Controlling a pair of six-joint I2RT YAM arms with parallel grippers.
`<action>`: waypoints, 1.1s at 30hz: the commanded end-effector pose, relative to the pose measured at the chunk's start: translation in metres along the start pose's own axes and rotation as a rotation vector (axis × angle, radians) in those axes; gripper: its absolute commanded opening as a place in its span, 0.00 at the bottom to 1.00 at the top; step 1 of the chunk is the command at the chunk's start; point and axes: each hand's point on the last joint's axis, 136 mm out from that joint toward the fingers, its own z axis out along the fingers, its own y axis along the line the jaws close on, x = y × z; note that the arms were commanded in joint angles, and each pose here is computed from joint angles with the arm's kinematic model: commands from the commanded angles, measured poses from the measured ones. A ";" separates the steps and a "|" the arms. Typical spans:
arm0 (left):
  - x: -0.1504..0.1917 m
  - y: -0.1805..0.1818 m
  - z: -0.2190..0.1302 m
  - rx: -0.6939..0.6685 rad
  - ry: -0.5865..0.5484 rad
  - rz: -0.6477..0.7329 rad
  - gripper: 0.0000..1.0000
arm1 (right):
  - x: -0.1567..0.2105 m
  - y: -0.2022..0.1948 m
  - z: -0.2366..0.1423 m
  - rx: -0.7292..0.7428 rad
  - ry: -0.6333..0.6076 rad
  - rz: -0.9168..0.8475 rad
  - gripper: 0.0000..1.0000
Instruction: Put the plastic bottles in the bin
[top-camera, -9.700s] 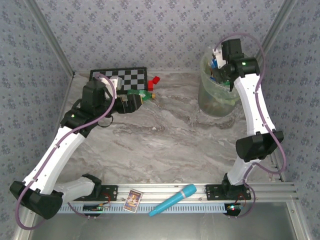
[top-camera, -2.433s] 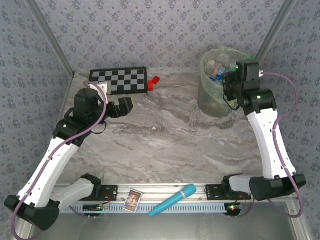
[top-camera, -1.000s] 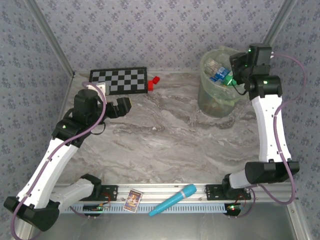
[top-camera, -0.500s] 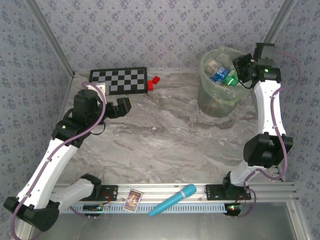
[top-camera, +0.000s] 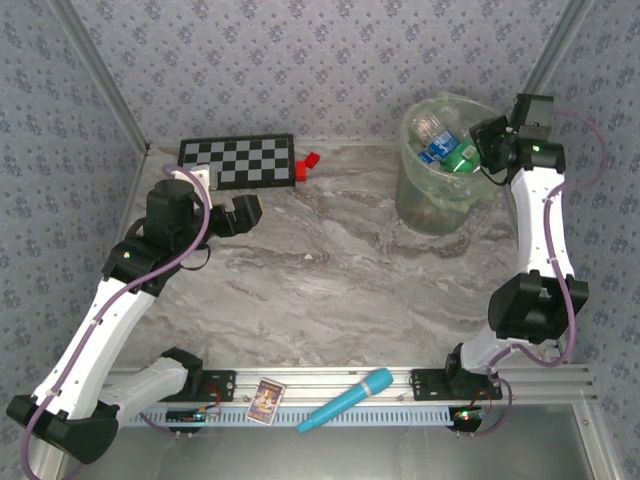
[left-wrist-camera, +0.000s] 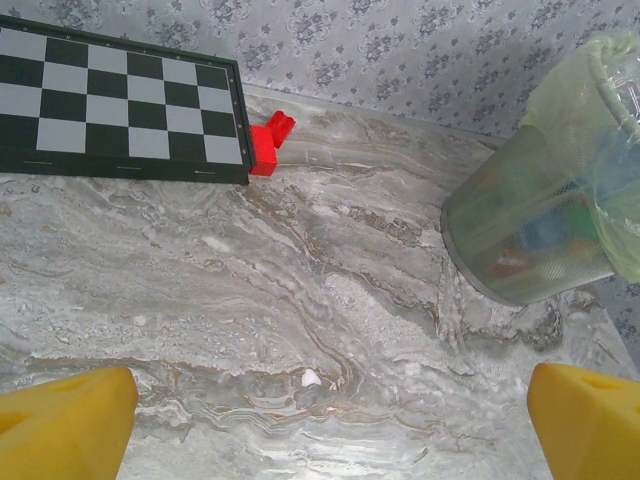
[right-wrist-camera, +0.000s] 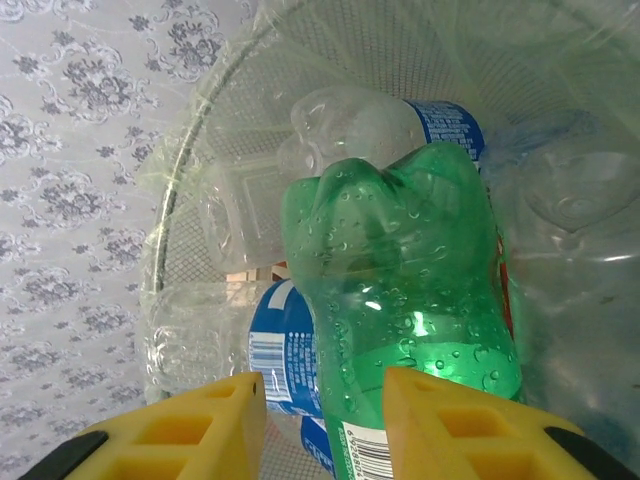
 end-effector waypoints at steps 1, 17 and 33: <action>-0.004 -0.005 -0.004 0.013 -0.014 -0.010 1.00 | -0.009 0.017 -0.019 -0.026 -0.009 -0.065 0.38; 0.009 0.068 0.011 -0.311 -0.064 0.113 1.00 | 0.041 0.016 -0.087 -0.140 -0.051 -0.646 1.00; 0.074 0.196 0.010 -0.696 -0.166 0.132 1.00 | 0.130 -0.141 -0.069 -0.118 -0.304 -1.007 1.00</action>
